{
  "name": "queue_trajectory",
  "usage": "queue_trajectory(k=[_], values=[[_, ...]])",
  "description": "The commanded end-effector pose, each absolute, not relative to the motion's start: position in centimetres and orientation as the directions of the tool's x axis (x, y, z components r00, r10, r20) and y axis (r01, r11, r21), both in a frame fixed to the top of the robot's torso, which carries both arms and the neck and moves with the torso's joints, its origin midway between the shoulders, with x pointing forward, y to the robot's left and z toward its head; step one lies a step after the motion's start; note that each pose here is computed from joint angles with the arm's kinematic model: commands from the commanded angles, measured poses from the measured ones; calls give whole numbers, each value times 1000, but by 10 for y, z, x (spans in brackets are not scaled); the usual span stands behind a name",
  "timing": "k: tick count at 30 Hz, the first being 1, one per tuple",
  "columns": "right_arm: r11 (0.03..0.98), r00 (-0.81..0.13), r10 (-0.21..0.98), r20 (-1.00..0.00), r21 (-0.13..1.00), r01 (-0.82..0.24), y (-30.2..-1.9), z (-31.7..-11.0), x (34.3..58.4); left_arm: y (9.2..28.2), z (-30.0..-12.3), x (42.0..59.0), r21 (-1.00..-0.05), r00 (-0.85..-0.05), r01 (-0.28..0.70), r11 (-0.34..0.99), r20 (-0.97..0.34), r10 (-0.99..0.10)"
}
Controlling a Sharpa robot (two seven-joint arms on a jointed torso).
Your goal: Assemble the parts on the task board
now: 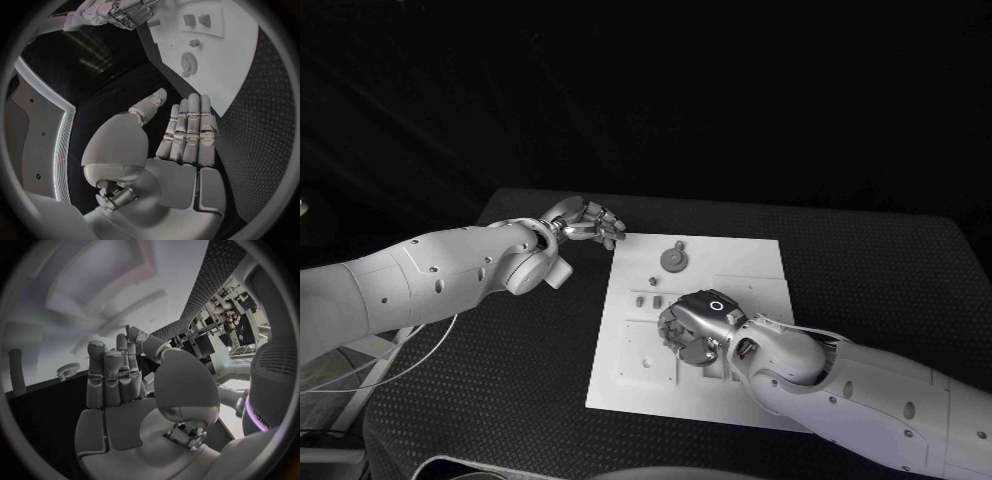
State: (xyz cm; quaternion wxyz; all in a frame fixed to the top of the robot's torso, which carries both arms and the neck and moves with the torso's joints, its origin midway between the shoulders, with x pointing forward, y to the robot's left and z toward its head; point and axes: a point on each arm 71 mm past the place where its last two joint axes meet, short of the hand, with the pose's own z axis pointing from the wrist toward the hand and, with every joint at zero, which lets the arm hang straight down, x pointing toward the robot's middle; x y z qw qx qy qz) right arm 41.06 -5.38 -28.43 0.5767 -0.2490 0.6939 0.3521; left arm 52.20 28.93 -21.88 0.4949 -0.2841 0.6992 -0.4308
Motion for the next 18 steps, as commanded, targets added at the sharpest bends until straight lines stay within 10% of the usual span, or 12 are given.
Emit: queue_trajectory(k=[1,18], values=[[628,-209,41,-977,188,-755,-53,-285,410,287,-217,522,-889,-354,38,457,-439,-825],[640,-216,-24,-976,150,-753,-53,-290,411,287,-218,522,-889,-356,35,457,-439,-825]])
